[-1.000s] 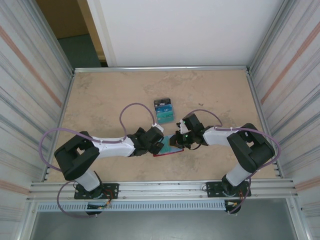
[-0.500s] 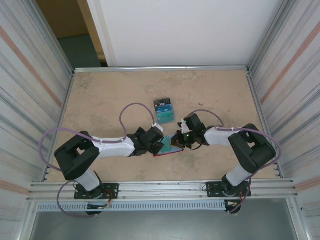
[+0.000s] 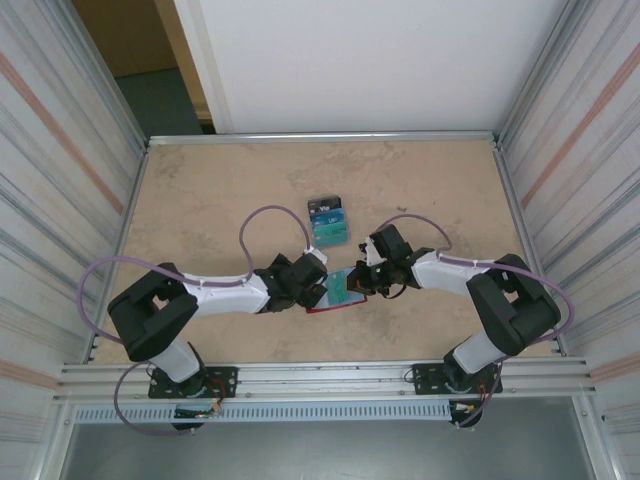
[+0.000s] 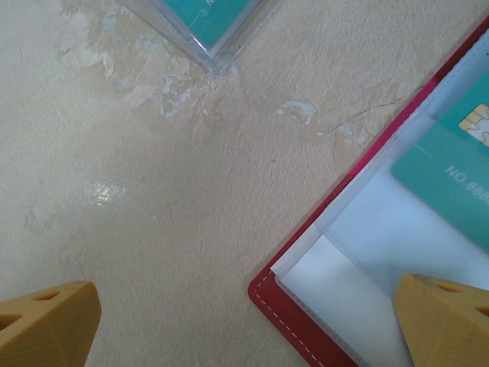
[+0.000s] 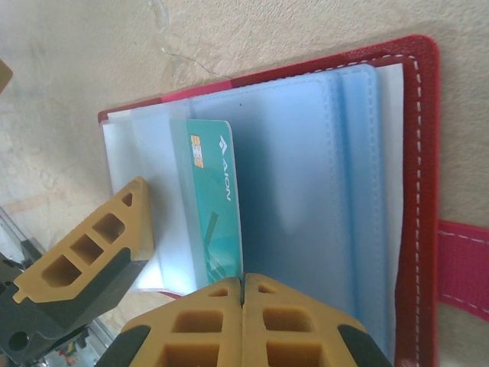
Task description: Take the credit cards out of the card holder
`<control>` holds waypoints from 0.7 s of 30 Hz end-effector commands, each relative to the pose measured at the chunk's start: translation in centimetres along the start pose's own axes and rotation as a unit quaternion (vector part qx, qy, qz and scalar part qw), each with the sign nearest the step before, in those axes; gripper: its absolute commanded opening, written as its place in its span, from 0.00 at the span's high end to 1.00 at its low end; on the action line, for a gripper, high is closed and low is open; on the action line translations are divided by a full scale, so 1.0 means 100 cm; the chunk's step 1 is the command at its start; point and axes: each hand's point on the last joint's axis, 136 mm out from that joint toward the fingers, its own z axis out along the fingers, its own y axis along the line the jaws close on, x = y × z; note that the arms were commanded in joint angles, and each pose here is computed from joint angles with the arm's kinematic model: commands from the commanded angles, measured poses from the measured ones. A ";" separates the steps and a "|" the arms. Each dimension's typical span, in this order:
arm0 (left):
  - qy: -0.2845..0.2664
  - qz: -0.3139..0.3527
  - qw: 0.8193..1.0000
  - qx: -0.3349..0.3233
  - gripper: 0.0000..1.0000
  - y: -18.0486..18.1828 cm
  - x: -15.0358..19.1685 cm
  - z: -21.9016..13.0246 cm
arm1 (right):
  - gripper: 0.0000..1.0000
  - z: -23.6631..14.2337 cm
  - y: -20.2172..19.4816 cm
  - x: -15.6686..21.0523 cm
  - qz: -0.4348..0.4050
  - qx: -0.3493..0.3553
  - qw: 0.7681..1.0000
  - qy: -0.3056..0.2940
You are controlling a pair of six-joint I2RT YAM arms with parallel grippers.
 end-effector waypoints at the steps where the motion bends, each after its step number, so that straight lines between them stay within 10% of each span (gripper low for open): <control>1: 0.013 0.021 0.999 -0.022 0.01 0.013 0.008 -0.006 | 1.00 -0.009 -0.003 -0.004 -0.013 0.024 1.000 -0.009; 21: -0.060 -0.006 0.998 0.020 0.01 -0.014 -0.044 -0.011 | 1.00 -0.012 0.004 0.000 -0.030 0.070 0.997 -0.006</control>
